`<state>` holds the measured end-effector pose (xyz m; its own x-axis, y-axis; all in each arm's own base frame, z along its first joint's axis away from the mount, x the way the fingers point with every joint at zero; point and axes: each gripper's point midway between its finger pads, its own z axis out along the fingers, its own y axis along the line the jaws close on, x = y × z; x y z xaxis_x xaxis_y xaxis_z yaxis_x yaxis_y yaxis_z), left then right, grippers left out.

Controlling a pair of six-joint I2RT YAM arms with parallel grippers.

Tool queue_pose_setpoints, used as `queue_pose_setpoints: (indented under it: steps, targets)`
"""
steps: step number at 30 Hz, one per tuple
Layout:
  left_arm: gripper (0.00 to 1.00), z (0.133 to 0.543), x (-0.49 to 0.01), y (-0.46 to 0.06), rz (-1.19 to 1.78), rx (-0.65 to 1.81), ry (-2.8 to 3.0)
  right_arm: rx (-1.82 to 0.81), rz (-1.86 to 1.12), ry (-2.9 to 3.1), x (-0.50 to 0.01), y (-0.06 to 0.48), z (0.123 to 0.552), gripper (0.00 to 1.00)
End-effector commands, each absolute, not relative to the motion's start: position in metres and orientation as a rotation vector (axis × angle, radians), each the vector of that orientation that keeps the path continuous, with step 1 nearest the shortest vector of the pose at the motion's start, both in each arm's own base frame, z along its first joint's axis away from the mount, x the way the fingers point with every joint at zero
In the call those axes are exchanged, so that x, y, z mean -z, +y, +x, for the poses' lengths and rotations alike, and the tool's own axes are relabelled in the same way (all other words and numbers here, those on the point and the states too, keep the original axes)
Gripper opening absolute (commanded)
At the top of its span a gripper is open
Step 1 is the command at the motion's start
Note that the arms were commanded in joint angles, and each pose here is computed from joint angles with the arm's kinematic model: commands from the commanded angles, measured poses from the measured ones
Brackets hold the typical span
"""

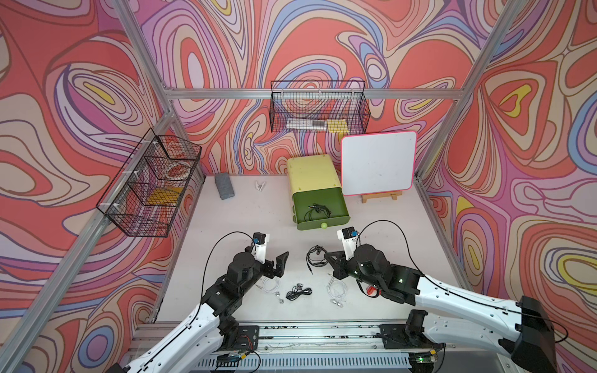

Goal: Place the wired earphones into the drawer by color
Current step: Place the wired earphones in the drawer.

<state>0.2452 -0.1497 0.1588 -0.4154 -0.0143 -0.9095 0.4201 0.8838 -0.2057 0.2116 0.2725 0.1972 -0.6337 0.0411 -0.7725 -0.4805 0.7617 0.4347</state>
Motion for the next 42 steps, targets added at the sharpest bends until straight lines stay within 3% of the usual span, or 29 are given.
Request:
queue_pose_setpoints:
  steps: [1,19,28,42]
  targets:
    - [0.99,0.244,-0.157,-0.15,0.314,0.49,1.944,-0.775,-0.324,2.054,-0.235,0.267,0.216,0.0]
    - [0.99,0.243,-0.158,-0.153,0.319,0.51,1.945,-0.398,-0.265,1.95,-0.328,0.268,0.308,0.01]
    - [0.99,0.243,-0.158,-0.154,0.323,0.512,1.948,-0.408,-0.238,2.013,-0.303,0.269,0.366,0.0]
    - [0.99,0.239,-0.164,-0.161,0.236,0.601,2.11,-0.423,-0.237,2.093,-0.269,0.276,0.392,0.02]
